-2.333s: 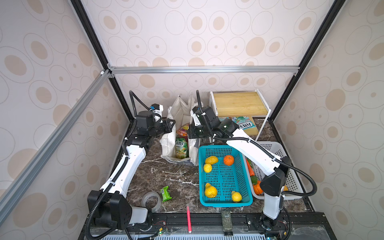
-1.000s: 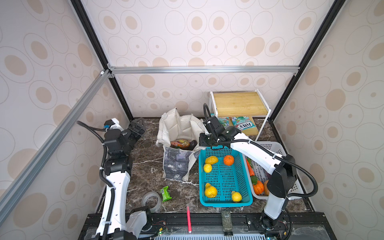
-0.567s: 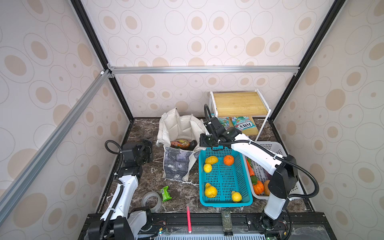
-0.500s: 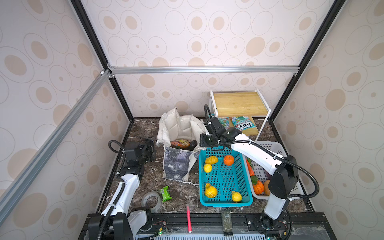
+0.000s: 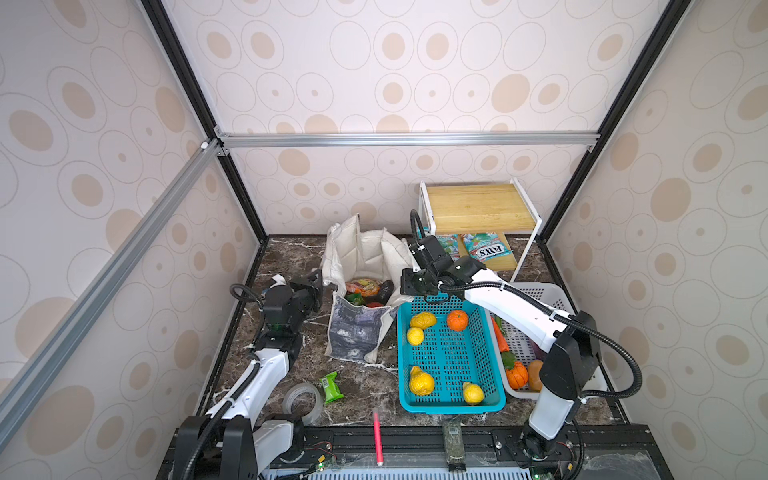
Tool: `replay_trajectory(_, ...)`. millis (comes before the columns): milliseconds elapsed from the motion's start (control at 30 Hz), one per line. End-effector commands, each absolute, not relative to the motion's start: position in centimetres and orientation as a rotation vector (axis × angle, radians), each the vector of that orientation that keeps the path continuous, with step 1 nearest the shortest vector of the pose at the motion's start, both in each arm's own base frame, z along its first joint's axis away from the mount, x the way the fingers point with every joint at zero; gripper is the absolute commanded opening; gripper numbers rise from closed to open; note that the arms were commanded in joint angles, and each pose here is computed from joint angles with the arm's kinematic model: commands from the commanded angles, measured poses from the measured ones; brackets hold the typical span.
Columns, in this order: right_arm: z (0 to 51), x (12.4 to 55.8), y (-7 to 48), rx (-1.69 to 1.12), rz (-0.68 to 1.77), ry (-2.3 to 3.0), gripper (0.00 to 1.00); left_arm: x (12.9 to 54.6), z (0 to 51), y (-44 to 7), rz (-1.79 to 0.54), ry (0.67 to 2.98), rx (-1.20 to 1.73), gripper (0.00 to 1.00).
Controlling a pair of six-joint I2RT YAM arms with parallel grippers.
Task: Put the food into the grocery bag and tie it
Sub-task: 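Hold both tote handles and draw them up toward each other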
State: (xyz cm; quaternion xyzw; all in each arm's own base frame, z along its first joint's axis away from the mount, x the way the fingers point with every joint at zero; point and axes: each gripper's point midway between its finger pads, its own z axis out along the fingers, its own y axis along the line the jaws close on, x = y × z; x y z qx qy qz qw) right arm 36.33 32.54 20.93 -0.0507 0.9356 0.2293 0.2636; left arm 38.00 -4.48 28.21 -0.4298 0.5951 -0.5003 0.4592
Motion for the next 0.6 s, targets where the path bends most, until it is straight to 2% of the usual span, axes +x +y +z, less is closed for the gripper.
replay_trajectory(0, 21.0, 35.5, 31.8, -0.145, 0.603, 2.549, 0.0, 37.0, 31.6, -2.5, -0.956, 1.494, -0.919, 0.0)
replay_trajectory(233, 22.2, 35.9, 31.9, -0.17, 0.605, 2.52, 0.0, 36.3, 32.8, -2.1, -0.801, 1.517, -0.748, 0.0)
replay_trajectory(300, 23.5, 35.9, 32.0, -0.194, 0.617, 2.498, 0.12, 36.6, 32.2, -2.1, -0.781, 1.541, -0.748, 0.0)
replay_trajectory(367, 25.4, 35.8, 31.7, -0.204, 0.631, 2.454, 0.38, 36.6, 32.0, -1.9, -0.755, 1.552, -0.751, 0.0)
replay_trajectory(433, 28.0, 35.8, 31.2, -0.199, 0.655, 2.367, 0.58, 36.2, 31.9, -1.2, -0.72, 1.538, -0.771, 0.0)
replay_trajectory(500, 30.8, 35.5, 30.3, -0.166, 0.684, 2.263, 0.69, 35.6, 31.9, -0.4, -0.686, 1.513, -0.799, 0.0)
replay_trajectory(567, 32.4, 35.0, 28.9, -0.119, 0.681, 2.211, 0.74, 35.0, 31.8, 0.2, -0.658, 1.493, -0.815, 0.0)
